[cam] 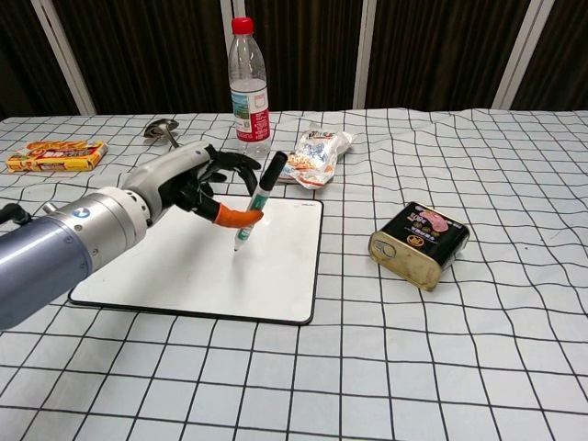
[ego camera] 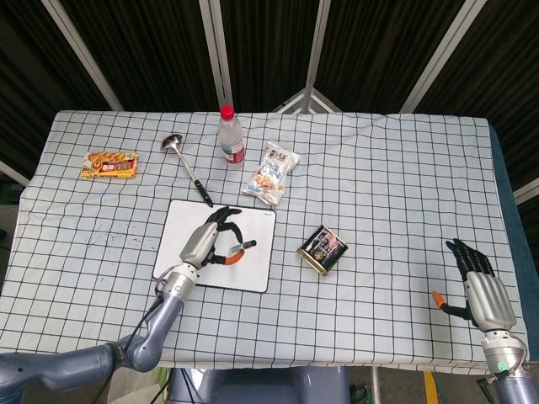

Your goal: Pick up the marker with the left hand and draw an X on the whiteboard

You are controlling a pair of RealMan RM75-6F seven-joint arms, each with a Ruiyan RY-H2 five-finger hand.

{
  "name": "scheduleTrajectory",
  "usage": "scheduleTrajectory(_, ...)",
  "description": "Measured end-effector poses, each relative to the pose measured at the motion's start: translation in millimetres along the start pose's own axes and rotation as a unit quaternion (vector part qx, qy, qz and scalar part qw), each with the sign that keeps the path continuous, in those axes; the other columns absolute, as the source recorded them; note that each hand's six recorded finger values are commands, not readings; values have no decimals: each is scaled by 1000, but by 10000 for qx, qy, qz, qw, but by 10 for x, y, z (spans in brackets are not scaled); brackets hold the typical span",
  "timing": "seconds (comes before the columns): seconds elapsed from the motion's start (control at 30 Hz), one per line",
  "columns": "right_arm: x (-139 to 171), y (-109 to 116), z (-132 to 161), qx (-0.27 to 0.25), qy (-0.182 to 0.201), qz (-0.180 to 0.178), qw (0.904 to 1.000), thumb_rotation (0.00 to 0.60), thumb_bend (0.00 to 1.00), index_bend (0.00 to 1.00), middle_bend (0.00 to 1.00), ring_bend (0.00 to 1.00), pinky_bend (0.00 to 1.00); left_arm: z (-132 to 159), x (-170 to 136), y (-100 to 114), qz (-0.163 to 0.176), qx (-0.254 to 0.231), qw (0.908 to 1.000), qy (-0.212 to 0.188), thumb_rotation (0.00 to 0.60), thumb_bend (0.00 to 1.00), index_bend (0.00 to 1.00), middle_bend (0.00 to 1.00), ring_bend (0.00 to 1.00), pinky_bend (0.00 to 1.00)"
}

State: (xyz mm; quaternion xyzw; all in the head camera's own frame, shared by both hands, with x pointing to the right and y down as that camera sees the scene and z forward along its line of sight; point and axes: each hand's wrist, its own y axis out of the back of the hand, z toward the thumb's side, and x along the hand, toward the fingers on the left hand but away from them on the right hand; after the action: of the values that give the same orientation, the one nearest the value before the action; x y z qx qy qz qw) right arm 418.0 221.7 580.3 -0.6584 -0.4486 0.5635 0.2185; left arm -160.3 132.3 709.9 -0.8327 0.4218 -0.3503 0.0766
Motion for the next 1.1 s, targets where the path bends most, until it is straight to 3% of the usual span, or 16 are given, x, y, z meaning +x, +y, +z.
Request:
scheduleTrajectory(0.6, 1, 0, 3, 19, 6, -9, 10000, 600, 311, 0, 0, 0, 0, -189, 92, 14, -34, 339, 9993, 134, 600, 493, 708, 128, 0, 0)
scheduleTrajectory(1.1, -6, -4, 10, 18, 3, -19, 10000, 600, 312, 0, 0, 0, 0, -509, 182, 487, 410, 914, 9946, 281, 600, 493, 714, 131, 0, 0)
